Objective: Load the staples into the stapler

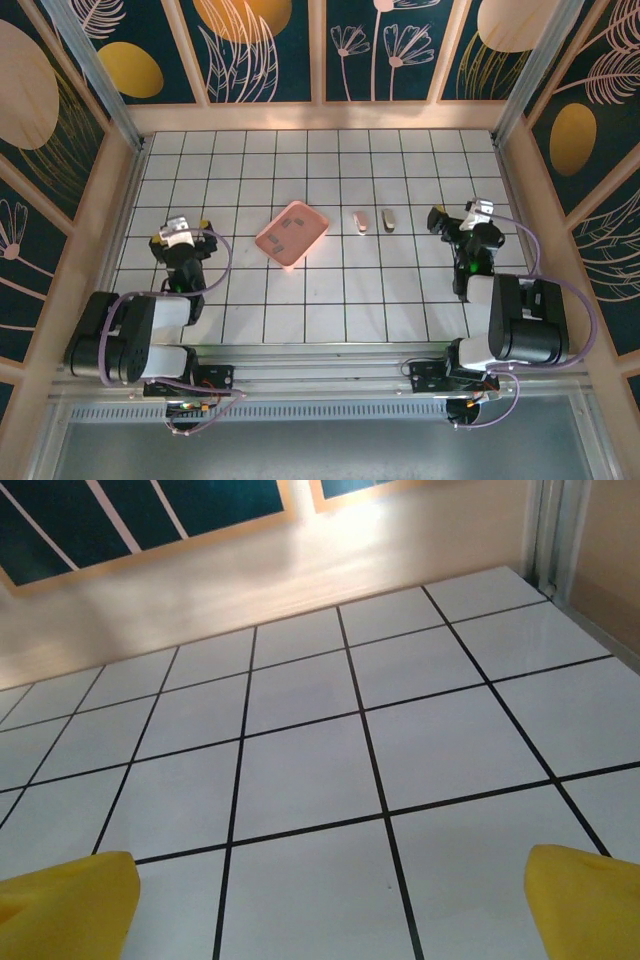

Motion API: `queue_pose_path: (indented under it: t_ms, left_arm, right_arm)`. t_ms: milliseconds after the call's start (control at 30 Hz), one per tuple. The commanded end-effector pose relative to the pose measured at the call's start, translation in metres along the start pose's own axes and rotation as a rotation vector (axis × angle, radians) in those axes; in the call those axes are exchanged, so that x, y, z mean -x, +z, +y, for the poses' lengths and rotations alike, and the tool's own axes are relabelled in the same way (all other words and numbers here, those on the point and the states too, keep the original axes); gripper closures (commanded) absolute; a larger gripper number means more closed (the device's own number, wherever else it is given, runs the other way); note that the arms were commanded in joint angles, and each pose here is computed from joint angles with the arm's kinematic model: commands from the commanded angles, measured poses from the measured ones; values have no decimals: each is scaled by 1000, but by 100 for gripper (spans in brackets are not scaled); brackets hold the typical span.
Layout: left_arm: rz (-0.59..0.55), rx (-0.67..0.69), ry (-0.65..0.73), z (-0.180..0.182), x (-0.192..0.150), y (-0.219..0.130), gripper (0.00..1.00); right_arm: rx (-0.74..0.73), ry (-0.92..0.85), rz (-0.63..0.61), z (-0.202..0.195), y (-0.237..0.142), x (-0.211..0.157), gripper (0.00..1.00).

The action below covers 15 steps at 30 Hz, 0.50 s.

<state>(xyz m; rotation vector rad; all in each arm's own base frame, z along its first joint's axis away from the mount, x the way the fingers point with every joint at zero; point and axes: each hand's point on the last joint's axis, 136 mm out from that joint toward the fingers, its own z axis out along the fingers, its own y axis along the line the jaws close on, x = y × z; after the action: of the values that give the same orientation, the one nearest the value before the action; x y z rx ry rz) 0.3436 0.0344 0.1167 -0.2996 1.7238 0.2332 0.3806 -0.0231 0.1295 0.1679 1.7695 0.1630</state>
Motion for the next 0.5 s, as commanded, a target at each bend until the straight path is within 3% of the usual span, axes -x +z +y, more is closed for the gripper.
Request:
queue_pose_path:
  t_ms: [0,67,100,467]
  left_arm:
    - [-258,-42,-48,-2,41,-11,1]
    - [-110,-32,-42,-5,23,7,1]
    - [-105,-11,-56,-3,25,19,1]
    - [-103,-25,-79,2,26,20,1]
  right_arm:
    - [62,-54,-107,14,-11,5,1]
    - [82,-109,-139,24,-17,-4,1]
    - [77,-125,-166,28,-19,-3,1]
    - [15,-92,-102,16,-4,-7,1]
